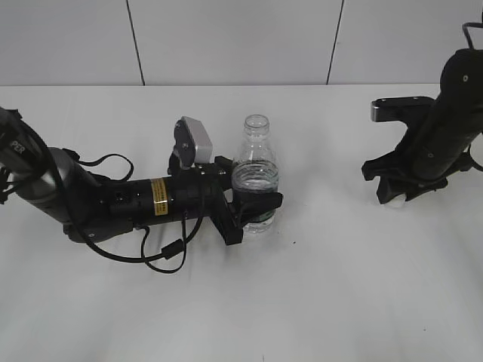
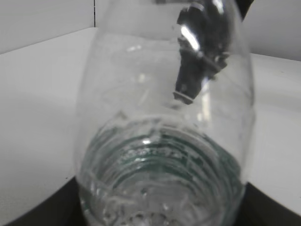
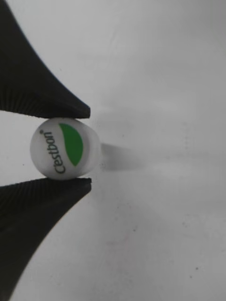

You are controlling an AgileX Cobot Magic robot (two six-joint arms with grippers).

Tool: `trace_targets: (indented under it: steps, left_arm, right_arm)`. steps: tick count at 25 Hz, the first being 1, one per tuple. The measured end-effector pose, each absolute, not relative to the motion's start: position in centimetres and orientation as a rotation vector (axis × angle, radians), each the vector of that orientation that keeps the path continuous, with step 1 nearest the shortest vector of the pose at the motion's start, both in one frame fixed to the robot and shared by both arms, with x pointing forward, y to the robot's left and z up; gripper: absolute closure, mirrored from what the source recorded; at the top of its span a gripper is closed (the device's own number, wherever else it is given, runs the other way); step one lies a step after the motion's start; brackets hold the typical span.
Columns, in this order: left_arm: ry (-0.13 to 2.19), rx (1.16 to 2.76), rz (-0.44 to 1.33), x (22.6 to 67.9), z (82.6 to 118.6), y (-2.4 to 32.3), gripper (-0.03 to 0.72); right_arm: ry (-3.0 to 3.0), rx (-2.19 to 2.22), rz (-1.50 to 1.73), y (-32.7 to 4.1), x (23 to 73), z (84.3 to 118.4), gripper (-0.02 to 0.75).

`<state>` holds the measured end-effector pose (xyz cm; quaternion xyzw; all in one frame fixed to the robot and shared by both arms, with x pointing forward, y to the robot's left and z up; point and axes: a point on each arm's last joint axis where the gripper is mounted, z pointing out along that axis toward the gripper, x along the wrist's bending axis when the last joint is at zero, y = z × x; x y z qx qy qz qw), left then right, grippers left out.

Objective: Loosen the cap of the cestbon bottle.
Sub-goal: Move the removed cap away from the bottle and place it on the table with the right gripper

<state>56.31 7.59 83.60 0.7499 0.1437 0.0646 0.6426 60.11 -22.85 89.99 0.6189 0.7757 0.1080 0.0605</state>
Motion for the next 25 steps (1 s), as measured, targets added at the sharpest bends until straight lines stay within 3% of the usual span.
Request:
trace_targets:
  steps: [23,25]
  left_arm:
    - [0.328,1.708,0.148,56.32,83.61,7.59,0.286]
    - [0.328,1.708,0.148,56.32,83.61,7.59,0.286]
  right_arm:
    - [2.386,1.803,0.256,-23.19,60.19,88.84,0.444]
    - [2.387,1.802,0.255,-23.19,60.19,88.84,0.409]
